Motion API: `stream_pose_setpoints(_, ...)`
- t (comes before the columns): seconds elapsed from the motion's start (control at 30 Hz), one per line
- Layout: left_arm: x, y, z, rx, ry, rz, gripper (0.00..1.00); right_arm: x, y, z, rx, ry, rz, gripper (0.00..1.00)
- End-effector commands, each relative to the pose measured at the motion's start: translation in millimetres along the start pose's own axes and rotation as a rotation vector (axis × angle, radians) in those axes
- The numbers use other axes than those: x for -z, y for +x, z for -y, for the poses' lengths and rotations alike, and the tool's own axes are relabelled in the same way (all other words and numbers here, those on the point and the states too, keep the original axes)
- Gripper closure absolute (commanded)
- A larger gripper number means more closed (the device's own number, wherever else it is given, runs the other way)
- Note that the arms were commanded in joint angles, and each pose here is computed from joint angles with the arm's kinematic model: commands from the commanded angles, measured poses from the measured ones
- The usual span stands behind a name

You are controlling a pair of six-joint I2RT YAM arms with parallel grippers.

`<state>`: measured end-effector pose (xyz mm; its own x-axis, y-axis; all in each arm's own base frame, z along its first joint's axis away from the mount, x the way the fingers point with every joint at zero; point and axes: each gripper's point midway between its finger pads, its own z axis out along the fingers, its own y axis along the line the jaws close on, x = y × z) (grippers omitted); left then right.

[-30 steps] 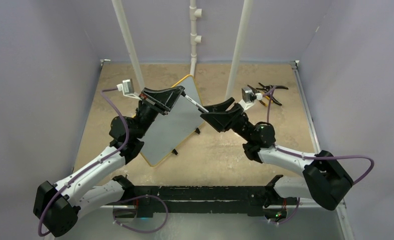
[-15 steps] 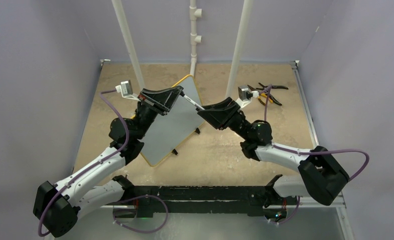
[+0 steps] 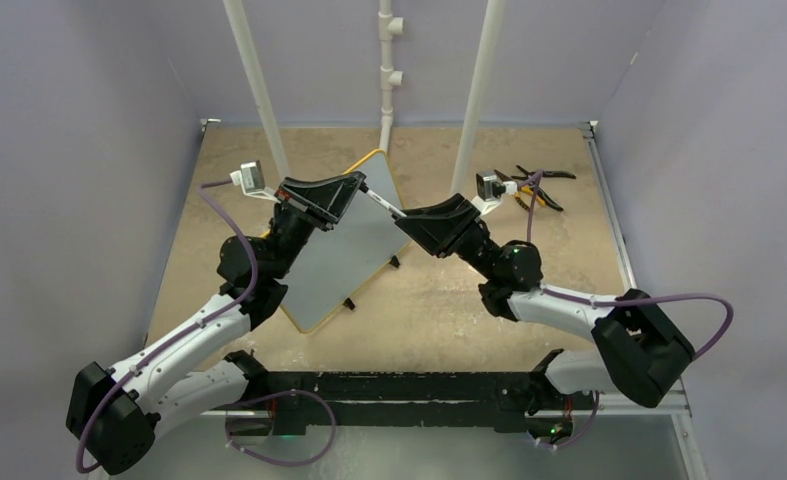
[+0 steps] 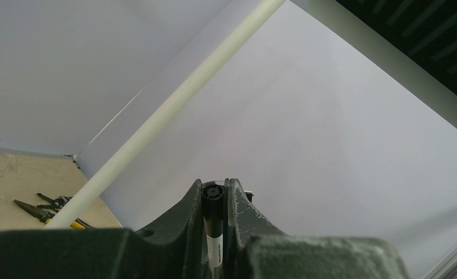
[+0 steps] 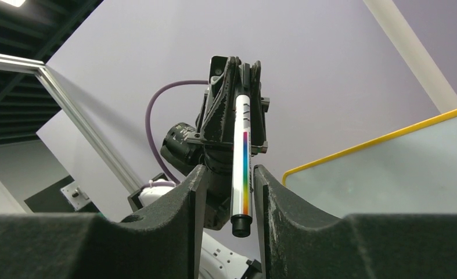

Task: Write a sentence on the whiteboard
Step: Open the whiteboard marker.

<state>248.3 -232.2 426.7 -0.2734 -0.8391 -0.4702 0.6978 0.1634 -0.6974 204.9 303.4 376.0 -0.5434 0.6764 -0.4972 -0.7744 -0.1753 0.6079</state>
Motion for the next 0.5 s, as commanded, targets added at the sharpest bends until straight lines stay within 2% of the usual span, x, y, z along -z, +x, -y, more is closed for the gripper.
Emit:
stream_pose_setpoints(0.0,2.8,-4.9,9.6,-0.012,0.043,0.015,1.0,-4.9,-14.5,-24.2,0.023,-0.1,0.068,0.62)
stream_pose_setpoints(0.47,3.2,-2.5,9.7,-0.015,0.046,0.002,1.0,-6.0,-17.2,-20.7,0.027,-0.096,0.089,0.58)
